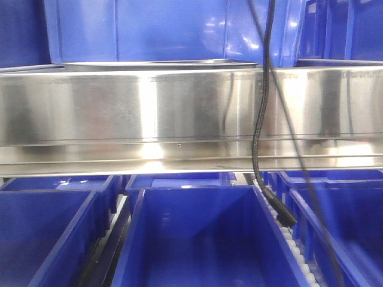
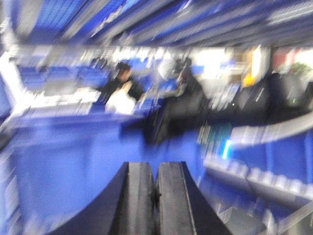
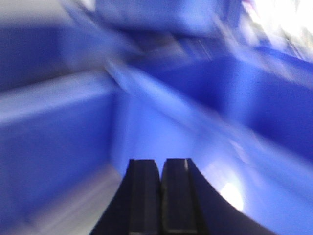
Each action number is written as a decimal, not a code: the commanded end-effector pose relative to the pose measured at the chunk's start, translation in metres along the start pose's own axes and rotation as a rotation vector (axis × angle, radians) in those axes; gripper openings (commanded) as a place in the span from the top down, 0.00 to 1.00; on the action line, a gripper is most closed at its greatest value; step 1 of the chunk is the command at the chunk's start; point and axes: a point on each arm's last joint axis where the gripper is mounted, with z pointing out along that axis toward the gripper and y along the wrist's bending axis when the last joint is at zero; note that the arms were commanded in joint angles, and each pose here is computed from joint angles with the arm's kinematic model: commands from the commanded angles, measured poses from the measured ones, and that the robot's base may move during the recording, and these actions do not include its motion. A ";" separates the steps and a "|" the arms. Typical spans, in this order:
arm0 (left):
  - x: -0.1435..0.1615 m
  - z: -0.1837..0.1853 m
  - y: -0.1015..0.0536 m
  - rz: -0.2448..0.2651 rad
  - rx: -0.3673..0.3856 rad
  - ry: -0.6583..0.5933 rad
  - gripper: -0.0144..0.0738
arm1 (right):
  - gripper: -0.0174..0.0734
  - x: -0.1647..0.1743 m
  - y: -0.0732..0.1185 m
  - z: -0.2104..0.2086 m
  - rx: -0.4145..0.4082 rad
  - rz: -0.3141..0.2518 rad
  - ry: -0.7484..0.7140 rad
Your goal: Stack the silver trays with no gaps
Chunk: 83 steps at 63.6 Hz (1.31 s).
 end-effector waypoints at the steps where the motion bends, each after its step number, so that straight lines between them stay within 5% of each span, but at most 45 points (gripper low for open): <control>1: 0.012 -0.009 0.003 0.016 -0.021 0.061 0.83 | 0.90 -0.016 0.005 -0.006 -0.055 -0.024 -0.116; 20: 0.070 -0.007 -0.006 0.063 0.036 0.054 0.83 | 0.90 -0.025 0.010 -0.008 -0.119 -0.025 -0.217; 28: 0.073 -0.009 -0.013 0.060 0.095 -0.087 0.83 | 0.90 -0.025 0.010 -0.008 -0.119 -0.025 -0.217; 57: 0.076 -0.009 -0.012 0.055 0.087 -0.059 0.83 | 0.90 -0.025 0.010 -0.008 -0.119 -0.025 -0.217; 72: 0.087 -0.008 -0.013 0.030 0.095 -0.036 0.83 | 0.90 -0.025 0.011 -0.008 -0.120 -0.025 -0.219; 83: 0.110 -0.014 -0.014 -0.046 0.091 -0.058 0.83 | 0.90 -0.025 0.011 -0.008 -0.120 -0.025 -0.219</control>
